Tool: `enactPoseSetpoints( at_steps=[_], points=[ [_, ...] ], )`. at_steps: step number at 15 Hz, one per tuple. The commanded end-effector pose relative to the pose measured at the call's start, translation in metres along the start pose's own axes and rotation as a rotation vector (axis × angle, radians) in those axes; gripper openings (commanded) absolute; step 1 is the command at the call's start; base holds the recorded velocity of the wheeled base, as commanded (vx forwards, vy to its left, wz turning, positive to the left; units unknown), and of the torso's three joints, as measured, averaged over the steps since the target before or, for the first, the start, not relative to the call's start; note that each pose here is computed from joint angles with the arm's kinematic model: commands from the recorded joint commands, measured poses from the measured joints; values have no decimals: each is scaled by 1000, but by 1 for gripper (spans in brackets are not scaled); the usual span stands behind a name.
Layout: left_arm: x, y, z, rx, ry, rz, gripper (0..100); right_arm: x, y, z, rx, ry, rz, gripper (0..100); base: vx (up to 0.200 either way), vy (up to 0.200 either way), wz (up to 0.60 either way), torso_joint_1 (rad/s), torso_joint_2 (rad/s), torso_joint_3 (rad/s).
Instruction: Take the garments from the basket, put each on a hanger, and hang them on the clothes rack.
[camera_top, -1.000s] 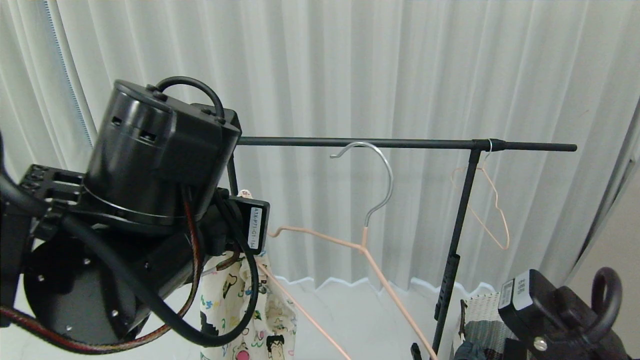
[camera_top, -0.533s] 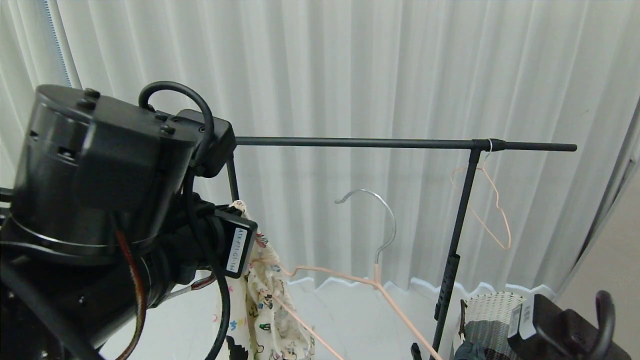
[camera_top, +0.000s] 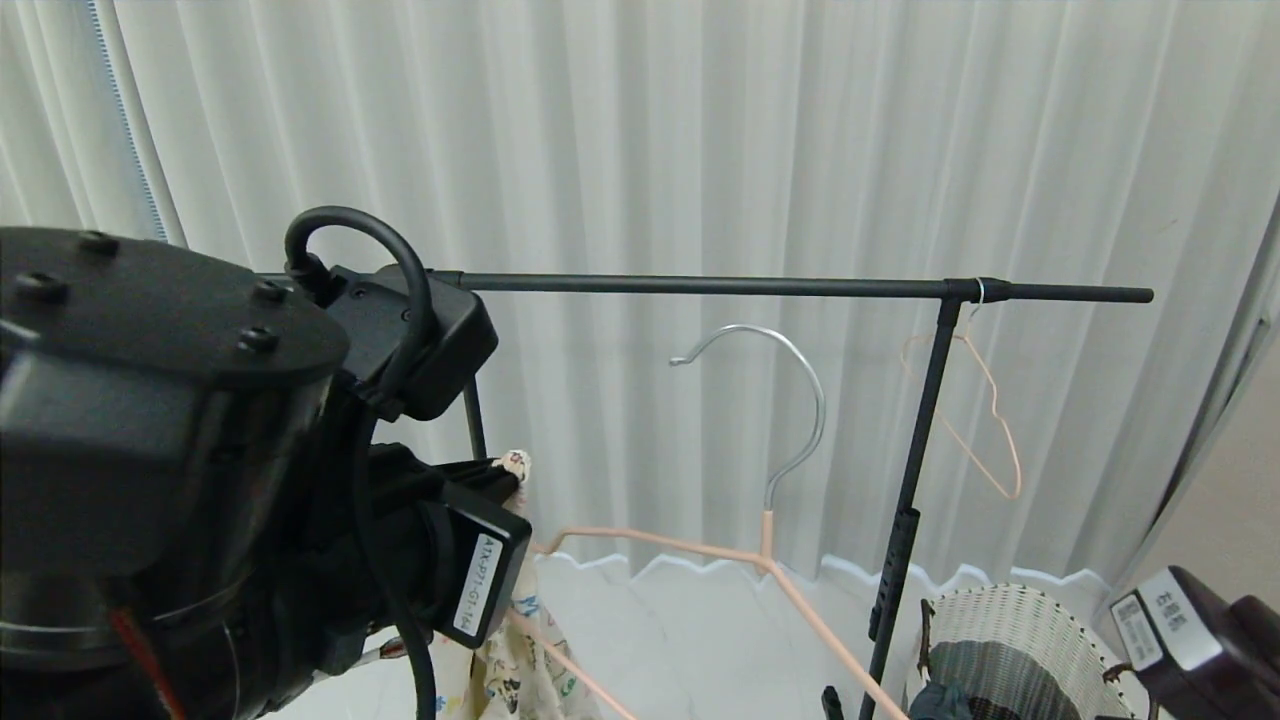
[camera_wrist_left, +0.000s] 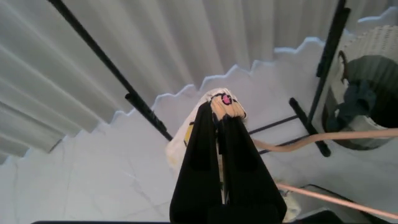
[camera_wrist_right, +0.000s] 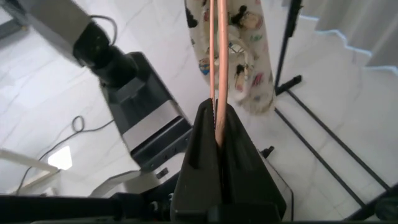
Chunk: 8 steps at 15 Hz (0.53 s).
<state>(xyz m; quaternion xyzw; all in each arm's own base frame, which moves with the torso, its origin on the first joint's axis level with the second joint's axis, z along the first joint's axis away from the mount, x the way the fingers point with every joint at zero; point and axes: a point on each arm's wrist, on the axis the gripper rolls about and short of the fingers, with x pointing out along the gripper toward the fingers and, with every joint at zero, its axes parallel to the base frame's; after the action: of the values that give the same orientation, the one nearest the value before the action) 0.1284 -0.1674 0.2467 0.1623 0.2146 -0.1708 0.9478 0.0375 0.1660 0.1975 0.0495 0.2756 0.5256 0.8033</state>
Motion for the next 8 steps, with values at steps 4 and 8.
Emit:
enactPoseSetpoints(
  at_steps=[4,8],
  points=[
    [-31,8,0,-3,-74,-183,0,6,-1,-5,-5,42,1,0,0,0,0,0,0,0],
    [-52,19,-4,-18,-127,-349,0,20,-2,-9,-10,80,-23,0,0,0,0,0,0,0]
  ],
)
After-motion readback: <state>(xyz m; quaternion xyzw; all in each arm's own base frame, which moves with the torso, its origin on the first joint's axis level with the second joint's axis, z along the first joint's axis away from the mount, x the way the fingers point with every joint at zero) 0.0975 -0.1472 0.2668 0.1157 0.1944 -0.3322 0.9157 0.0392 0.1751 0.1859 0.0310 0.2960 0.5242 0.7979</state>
